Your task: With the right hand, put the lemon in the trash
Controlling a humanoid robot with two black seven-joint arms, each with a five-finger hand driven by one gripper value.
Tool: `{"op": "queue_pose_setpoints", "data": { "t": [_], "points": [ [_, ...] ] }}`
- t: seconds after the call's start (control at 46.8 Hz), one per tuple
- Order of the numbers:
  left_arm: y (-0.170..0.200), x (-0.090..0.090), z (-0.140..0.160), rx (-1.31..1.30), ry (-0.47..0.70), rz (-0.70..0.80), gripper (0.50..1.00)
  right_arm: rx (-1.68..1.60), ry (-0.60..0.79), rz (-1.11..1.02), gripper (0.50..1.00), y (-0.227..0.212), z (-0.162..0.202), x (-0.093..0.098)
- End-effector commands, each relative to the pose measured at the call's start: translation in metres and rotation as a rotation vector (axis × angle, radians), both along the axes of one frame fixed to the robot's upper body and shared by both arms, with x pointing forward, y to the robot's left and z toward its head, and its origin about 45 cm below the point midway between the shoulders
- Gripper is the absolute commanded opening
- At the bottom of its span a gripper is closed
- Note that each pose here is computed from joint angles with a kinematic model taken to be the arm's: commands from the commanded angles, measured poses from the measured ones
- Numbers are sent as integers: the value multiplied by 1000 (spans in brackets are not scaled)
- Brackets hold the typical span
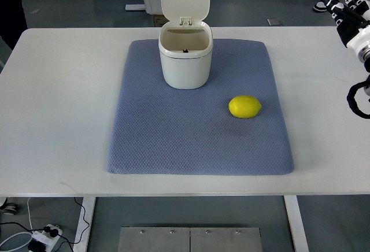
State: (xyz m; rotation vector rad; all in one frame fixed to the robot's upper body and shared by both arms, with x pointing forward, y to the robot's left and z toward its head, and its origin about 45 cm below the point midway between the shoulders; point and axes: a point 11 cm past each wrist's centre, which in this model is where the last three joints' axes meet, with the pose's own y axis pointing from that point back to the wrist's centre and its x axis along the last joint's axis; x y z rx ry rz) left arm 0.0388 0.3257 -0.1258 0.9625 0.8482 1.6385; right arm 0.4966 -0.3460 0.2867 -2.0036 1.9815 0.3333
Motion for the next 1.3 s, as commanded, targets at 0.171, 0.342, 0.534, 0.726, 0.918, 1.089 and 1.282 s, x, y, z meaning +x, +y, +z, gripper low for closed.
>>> {"op": "queue_pose_setpoints", "data": {
  "t": [0.171,0.342,0.534,0.726,0.918,1.089,1.282],
  "points": [
    [0,0,0,2,0,1,1000,-7,12,-25,1000,-9,-5,-2],
    [0,0,0,3,0,1,1000,-33,-17,-131,1000,-42,10,7],
    [0,0,0,3,0,1,1000,-46,-22,-164,1000,-43,26,17],
    [0,0,0,2,0,1,1000,-50,-10,-182,1000,-49,20,15],
    [0,0,0,2,0,1,1000,-51,-12,-188,1000,-51,20,15],
    [0,0,0,2,0,1,1000,-51,-17,-156,1000,-45,16,14],
    [0,0,0,2,0,1,1000,-137,-62,-34,1000,-16,5,3]
  ]
}}
